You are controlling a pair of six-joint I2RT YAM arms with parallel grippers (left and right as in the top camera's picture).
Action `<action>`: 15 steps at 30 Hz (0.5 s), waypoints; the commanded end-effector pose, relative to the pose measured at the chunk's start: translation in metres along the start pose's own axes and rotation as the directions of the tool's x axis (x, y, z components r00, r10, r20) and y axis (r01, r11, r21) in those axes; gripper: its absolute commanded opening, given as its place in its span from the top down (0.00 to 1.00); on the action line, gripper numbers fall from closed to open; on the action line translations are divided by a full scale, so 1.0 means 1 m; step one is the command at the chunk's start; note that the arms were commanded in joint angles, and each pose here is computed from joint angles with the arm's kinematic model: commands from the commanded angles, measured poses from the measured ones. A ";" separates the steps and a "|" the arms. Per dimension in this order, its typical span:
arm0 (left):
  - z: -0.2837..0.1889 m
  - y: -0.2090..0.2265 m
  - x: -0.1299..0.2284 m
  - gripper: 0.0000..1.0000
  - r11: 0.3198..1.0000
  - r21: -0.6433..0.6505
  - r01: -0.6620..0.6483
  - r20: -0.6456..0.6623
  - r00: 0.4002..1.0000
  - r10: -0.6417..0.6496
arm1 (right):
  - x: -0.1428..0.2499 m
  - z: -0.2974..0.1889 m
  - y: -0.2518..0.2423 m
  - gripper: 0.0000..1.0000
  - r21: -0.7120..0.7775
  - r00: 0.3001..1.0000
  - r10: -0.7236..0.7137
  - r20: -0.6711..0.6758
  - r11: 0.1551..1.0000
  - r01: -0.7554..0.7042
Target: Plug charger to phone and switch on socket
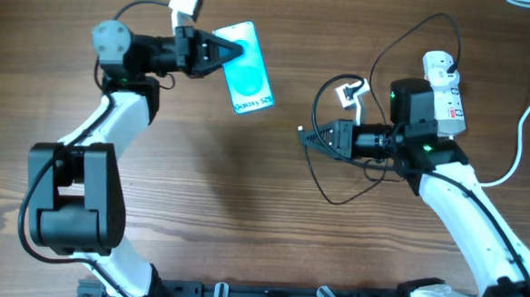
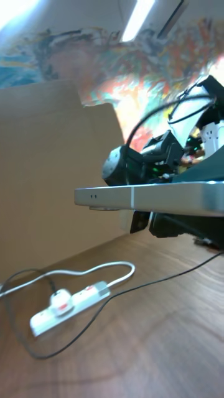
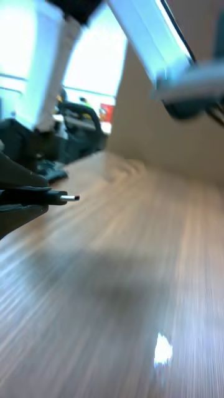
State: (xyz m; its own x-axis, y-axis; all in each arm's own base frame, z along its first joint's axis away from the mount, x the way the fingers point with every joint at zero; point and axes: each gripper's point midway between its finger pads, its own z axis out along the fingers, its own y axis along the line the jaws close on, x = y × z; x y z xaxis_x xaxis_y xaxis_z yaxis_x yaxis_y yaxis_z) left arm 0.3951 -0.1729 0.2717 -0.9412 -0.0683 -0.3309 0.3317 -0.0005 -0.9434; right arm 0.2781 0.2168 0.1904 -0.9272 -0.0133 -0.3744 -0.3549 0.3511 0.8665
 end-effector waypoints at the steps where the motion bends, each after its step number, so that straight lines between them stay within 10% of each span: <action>1: 0.011 -0.010 0.005 0.96 1.000 0.012 0.007 -0.031 0.999 -0.007 | 0.016 0.005 0.033 0.96 -0.125 0.995 -0.080 -0.067 0.990 0.071; 15: 0.020 -0.011 0.005 0.96 0.999 0.019 0.030 -0.023 0.999 -0.029 | -0.004 0.026 0.062 0.96 -0.151 0.985 -0.171 0.003 0.974 0.169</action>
State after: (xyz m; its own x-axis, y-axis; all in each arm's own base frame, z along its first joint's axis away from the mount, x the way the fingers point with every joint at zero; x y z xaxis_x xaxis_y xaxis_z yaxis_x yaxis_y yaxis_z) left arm 0.3906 -0.1895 0.2728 -0.9574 -0.0471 -0.2850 0.2861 -0.0167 -0.9581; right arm 0.2606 0.2614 0.2235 -0.8526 -0.0968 -0.5136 -0.5218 0.2120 0.8263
